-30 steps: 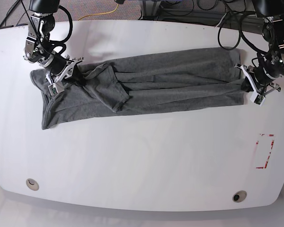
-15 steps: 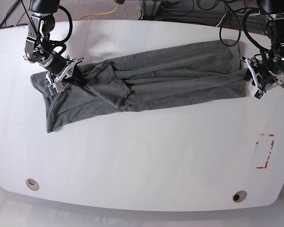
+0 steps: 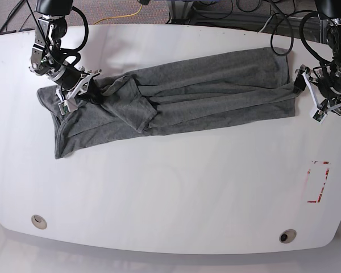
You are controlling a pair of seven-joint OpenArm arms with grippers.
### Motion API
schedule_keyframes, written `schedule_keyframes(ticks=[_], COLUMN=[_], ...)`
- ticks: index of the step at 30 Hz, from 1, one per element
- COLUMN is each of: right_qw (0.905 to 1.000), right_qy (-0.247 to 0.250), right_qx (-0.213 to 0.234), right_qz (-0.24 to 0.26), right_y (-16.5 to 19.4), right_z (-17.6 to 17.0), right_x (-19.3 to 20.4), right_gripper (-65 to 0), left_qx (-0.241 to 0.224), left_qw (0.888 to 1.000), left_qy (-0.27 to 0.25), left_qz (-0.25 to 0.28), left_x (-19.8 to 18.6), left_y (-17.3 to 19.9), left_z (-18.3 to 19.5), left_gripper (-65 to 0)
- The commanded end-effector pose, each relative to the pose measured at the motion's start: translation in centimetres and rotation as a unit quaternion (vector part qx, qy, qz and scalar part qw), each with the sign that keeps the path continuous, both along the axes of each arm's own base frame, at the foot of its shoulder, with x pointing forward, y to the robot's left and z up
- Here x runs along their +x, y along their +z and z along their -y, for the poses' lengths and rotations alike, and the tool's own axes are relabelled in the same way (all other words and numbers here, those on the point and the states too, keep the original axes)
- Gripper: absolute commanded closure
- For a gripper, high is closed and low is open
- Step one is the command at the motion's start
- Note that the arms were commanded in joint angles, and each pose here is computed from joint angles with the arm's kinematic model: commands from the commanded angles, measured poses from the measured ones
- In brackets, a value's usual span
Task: Layout the t-shirt on the table in an organized manner, then fold the t-shirt properly
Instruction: 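Release and regrasp the strip end with the left gripper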
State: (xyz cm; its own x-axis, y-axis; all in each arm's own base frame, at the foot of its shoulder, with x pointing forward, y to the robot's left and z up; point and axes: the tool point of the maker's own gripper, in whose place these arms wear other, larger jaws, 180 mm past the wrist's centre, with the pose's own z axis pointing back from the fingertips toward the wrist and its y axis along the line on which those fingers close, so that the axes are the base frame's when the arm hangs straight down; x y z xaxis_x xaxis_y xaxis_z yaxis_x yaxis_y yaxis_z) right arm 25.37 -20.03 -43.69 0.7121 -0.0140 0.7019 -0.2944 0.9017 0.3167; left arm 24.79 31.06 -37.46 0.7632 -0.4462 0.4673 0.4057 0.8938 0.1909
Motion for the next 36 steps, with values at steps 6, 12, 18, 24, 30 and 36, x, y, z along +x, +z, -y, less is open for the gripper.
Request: schedule_keyframes(ticks=[6,12,18,24,30,36], right_qw=[0.9963,0.9963,0.9963,0.9963,0.9963,0.9963], right_qy=[0.011,0.011,0.011,0.011,0.011,0.011], right_qx=[-0.052,-0.052,-0.052,-0.052,-0.052,-0.052], right_qz=[-0.067,-0.067,-0.067,-0.067,-0.067,-0.067], right_y=[-2.5,-2.5,-2.5,-2.5,-2.5,-2.5], right_z=[1.1,1.1,1.1,1.1,1.1,1.1], right_x=[-2.2,-2.2,-2.2,-2.2,-2.2,-2.2], right_gripper=[-0.3,-0.3,-0.3,-0.3,-0.3,-0.3], left_qx=[-0.039,-0.105,-0.171,-0.196,-0.228,-0.238], left_qw=[0.997,0.991,0.982,0.978,0.970,0.965], left_qy=[0.067,0.079,0.072,0.061,0.081,0.110], left_qz=[0.031,0.035,0.030,0.018,0.003,-0.029], left_x=[-0.1,-1.2,-2.2,-2.6,-3.4,-4.7], left_y=[3.0,2.4,1.6,0.9,-0.9,-3.3], left_z=[-2.8,-1.1,1.7,3.4,4.7,4.2], left_gripper=[-53.3,-53.2,-53.2,-53.1,-53.1,-53.1])
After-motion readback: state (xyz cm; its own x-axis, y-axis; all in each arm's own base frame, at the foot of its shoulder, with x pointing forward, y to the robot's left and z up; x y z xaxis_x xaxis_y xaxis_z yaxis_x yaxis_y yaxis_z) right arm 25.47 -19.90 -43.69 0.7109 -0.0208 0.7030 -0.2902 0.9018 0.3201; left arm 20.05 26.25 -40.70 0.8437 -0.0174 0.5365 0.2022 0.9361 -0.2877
